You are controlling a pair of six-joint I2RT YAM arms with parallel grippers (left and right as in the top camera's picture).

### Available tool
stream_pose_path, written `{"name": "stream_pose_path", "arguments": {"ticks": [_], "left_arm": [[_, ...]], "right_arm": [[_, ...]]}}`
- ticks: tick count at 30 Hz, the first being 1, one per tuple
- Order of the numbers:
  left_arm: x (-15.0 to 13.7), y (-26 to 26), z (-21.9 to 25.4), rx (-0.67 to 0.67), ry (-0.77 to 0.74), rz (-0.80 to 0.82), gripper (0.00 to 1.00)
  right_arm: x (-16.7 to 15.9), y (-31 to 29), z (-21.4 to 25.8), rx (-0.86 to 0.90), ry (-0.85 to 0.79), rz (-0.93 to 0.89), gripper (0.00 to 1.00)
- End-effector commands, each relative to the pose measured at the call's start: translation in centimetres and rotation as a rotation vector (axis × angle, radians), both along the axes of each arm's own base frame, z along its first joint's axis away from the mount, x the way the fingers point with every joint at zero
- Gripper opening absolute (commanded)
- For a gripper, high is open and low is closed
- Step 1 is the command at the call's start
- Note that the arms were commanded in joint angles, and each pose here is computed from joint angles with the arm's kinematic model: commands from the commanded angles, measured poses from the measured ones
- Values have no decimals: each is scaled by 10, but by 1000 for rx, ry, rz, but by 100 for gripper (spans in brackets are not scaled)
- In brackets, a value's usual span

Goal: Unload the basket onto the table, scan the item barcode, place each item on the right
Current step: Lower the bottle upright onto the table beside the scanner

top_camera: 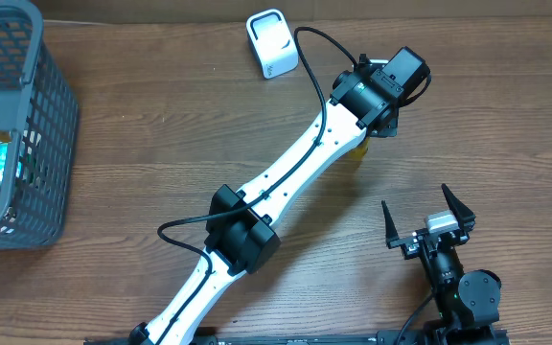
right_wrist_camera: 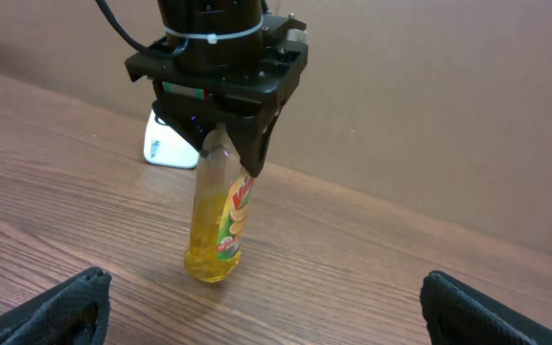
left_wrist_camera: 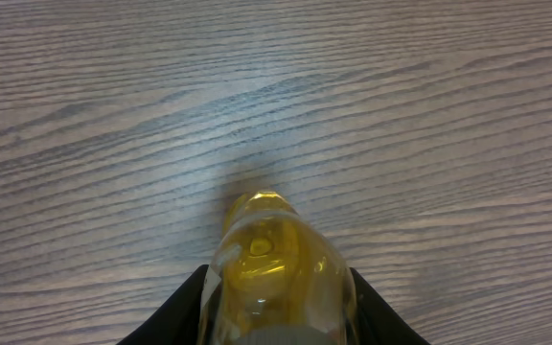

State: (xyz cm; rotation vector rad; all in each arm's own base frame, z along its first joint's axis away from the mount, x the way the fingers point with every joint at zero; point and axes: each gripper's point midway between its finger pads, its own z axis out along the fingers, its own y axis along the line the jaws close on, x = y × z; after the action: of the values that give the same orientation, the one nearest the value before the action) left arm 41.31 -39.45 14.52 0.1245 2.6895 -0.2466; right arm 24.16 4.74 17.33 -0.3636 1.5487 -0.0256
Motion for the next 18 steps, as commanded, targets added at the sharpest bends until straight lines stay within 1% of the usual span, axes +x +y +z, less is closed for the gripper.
{"name": "stream_pose_path", "arguments": {"ticks": [1, 5, 6, 8, 18], "left_arm": [[0, 0, 1, 6, -14, 22, 14], [0, 0, 1, 6, -14, 22, 16], [0, 0, 1, 6, -14, 22, 19], [0, 0, 1, 6, -13, 22, 21], [2, 1, 1, 9, -18, 26, 21]], "right_arm": [[0, 1, -3, 4, 2, 3, 100], [0, 1, -3, 4, 2, 3, 100], [0, 1, -3, 4, 2, 3, 100], [0, 1, -3, 4, 2, 3, 100], [0, 1, -3, 4, 2, 2, 100]]}}
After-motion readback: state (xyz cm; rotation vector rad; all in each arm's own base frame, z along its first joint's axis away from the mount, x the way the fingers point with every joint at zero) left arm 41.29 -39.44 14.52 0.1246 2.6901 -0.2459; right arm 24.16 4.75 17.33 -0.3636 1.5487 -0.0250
